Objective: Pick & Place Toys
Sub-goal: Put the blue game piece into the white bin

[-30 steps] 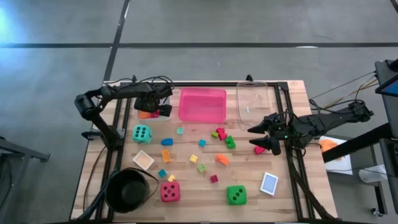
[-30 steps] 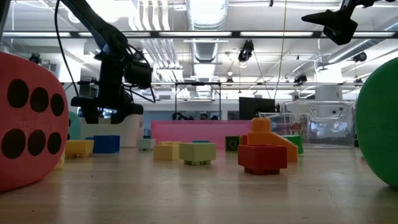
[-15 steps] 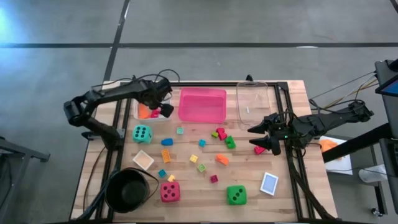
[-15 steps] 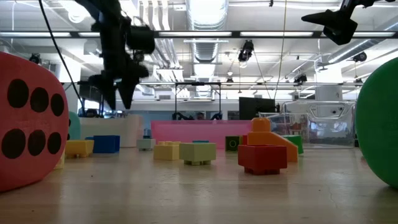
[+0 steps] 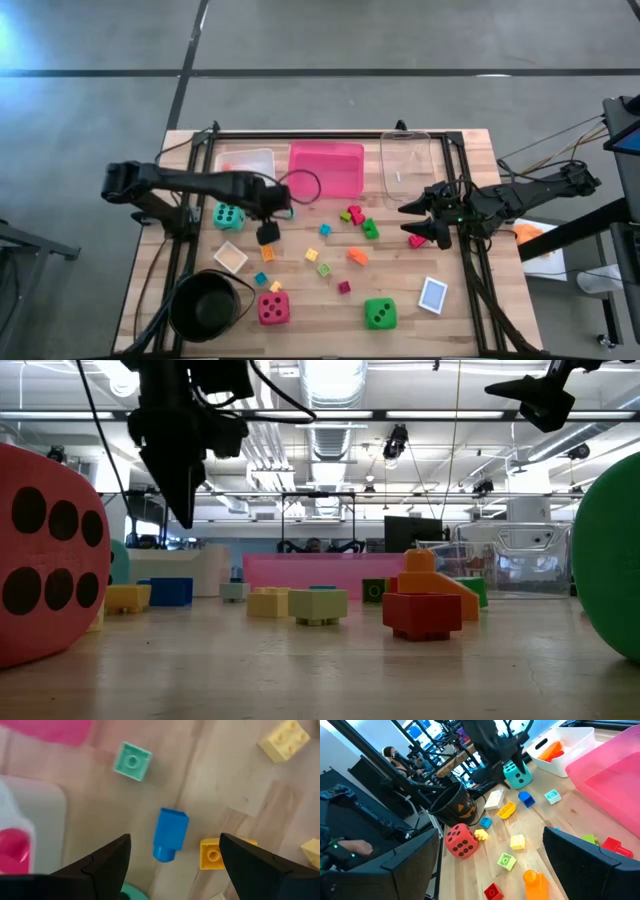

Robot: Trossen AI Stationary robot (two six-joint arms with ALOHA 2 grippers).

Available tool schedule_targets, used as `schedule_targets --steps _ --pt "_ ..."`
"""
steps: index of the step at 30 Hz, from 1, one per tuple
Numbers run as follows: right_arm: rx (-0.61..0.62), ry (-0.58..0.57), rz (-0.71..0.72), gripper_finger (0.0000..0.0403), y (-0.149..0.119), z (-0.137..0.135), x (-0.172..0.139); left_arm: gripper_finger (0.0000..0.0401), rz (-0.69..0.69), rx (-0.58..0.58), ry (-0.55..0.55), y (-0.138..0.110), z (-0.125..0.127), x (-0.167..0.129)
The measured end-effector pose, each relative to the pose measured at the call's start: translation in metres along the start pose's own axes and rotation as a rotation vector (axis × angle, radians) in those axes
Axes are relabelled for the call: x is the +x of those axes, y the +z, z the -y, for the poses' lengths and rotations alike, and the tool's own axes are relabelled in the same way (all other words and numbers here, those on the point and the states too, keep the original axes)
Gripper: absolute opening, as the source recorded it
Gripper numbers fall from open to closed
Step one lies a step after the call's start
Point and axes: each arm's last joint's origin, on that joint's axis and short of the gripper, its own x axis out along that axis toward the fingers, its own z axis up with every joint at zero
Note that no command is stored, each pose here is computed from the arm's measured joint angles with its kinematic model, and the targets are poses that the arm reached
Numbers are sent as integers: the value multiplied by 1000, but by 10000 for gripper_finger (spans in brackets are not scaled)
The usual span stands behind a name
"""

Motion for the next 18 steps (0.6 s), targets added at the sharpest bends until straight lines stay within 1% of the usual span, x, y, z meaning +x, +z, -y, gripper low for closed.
schedule_targets --steps 4,8,18 --pt "1 1 0 348 0 0 0 305 -33 13 0 -4 4 21" --pt "1 2 1 348 0 0 0 305 -15 8 -9 -9 4 35" --pt "0 1 0 348 0 0 0 305 -6 44 -19 -22 2 58"
